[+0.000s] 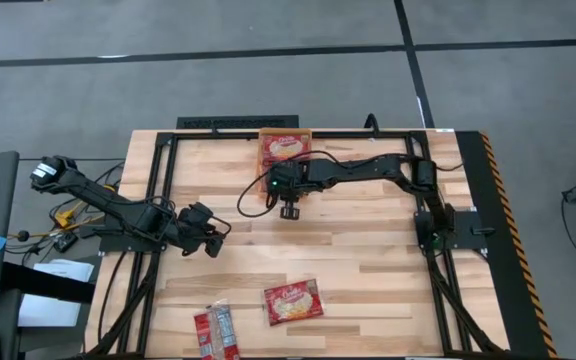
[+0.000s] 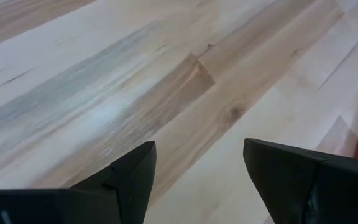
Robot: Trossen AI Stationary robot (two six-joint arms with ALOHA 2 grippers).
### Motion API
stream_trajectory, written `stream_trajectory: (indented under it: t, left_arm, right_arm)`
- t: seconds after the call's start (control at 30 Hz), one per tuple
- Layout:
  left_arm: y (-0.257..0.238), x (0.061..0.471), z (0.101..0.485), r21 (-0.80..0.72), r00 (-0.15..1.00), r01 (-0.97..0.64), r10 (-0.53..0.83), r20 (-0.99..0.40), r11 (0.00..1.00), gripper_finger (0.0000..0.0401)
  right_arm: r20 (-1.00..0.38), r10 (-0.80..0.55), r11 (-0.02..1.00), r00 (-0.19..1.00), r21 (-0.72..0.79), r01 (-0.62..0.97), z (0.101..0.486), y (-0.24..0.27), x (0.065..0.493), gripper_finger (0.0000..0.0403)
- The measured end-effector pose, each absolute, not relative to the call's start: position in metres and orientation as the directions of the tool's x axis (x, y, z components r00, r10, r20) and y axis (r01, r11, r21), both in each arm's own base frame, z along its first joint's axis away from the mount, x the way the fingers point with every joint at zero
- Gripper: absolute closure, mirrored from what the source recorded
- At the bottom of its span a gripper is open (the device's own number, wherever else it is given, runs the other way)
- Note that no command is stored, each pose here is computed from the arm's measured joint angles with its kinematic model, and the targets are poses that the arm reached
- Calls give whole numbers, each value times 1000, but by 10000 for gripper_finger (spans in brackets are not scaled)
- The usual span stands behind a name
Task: Sort popcorn bags into baskets
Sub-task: Adjust the orange bin
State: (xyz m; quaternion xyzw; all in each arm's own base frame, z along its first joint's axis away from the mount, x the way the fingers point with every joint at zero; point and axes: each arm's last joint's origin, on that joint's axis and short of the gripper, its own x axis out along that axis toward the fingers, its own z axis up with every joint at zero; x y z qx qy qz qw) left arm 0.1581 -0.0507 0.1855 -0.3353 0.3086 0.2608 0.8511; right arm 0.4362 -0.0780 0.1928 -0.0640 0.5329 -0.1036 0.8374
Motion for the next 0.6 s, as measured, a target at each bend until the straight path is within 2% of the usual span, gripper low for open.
stream_trajectory:
  t: [0.1, 0.23, 0.4, 0.6]
  left_arm:
    - [-50, 158, 186, -421, 675, -664, 251, -694, 618, 170]
    - [-50, 158, 186, -428, 676, -674, 269, -687, 602, 170]
    - [-49, 158, 186, -449, 677, -690, 287, -677, 568, 170]
    - [-49, 158, 187, -455, 679, -700, 315, -664, 550, 170]
  right_arm:
    - [-877, -245, 969, 413, -234, 78, 191, -80, 438, 395]
    - [-876, -240, 969, 417, -240, 53, 197, -79, 434, 389]
    - [-852, -257, 964, 456, -258, 60, 231, -77, 422, 375]
    - [-892, -246, 968, 378, -245, 52, 234, -86, 408, 393]
